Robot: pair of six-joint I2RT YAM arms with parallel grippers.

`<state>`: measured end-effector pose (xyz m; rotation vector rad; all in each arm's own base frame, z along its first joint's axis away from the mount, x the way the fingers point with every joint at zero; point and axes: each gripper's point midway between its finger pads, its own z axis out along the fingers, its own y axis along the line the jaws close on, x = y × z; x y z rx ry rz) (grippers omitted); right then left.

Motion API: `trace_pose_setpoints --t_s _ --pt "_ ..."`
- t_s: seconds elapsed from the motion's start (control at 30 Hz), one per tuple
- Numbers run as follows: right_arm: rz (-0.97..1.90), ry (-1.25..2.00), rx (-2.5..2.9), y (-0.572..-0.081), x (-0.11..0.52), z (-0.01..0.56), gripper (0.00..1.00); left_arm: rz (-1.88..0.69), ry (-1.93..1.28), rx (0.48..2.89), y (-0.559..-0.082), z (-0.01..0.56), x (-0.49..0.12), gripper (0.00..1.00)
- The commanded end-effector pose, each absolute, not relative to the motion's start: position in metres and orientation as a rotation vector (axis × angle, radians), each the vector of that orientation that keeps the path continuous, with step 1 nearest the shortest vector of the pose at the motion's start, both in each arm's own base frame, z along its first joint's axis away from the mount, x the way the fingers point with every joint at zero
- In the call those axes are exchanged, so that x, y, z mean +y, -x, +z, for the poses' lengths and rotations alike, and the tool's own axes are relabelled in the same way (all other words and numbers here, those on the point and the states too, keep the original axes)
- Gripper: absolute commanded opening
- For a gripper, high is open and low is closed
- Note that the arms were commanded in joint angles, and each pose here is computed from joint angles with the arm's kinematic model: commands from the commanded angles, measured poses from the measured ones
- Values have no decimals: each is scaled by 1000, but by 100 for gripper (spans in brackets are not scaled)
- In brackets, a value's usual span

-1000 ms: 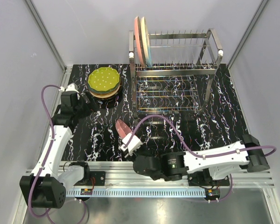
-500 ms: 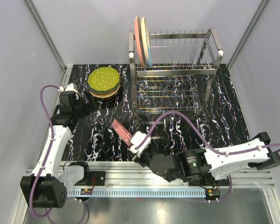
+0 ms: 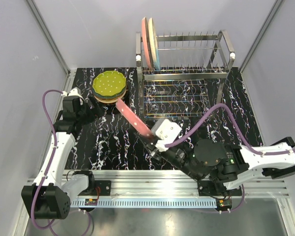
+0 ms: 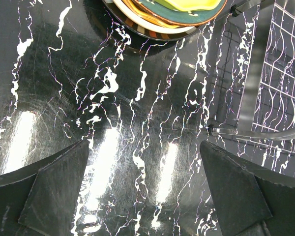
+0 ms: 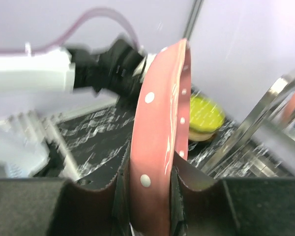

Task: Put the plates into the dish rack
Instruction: Insert the plate into the dish rack

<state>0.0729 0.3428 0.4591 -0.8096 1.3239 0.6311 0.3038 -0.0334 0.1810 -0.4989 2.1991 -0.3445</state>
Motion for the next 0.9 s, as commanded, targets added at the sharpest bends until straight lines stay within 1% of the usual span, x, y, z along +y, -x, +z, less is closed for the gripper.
trace_pose_setpoints --t_s 0.0,0.03,0.07,0.1,0.13,0.17,0.23,0.27,0.3,0.33,0.37,0.43,0.5,0.53,0.57,0.7,0.73,0.77,0.8,0.83,0.87 --pt "633 554 1099 -90 315 590 0 -340 471 2117 -312 205 -30 99" --pt "619 528 1068 -90 321 603 0 -337 472 2117 -312 205 -29 99" --pt "560 528 1018 -94 316 618 0 -338 472 2118 -312 204 -30 99" --pt "563 462 989 -100 302 643 0 -334 473 2120 -312 204 -29 99" --pt "549 455 967 -101 304 652 0 -333 473 2121 -312 204 -29 99" --pt "550 415 927 -105 289 676 0 -333 473 2121 -312 204 -29 99" --pt "462 384 913 -126 286 686 0 -333 475 2117 -311 204 -29 99" --pt "447 347 903 -135 274 700 0 -334 471 2110 -311 206 -29 99" --pt "372 340 916 -154 277 698 0 -334 470 2106 -312 206 -29 99" --pt "339 357 931 -162 278 697 0 -334 472 2105 -311 206 -29 99" --pt "337 296 922 -169 258 714 0 -335 470 2104 -312 206 -29 99" --pt "281 261 926 -189 248 719 0 -333 473 2107 -311 205 -29 99" --pt "295 178 902 -197 223 735 0 -338 471 2109 -312 205 -30 99" --pt "263 131 909 -213 208 736 0 -340 468 2112 -312 205 -30 99" --pt "269 105 901 -219 198 740 0 -347 469 2112 -312 204 -31 99" --pt "174 170 1006 -267 212 709 0 -364 457 2116 -313 204 -34 99" --pt "196 171 1029 -276 216 702 0 -364 455 2118 -313 203 -34 99" --pt "174 139 1047 -296 201 697 0 -361 458 2120 -313 203 -34 99" --pt "201 147 1067 -305 201 690 0 -358 461 2121 -313 202 -33 99" --pt "287 139 1064 -313 206 688 0 -359 462 2118 -313 203 -33 99" --pt "273 113 1078 -331 192 683 0 -361 460 2121 -313 202 -34 99"
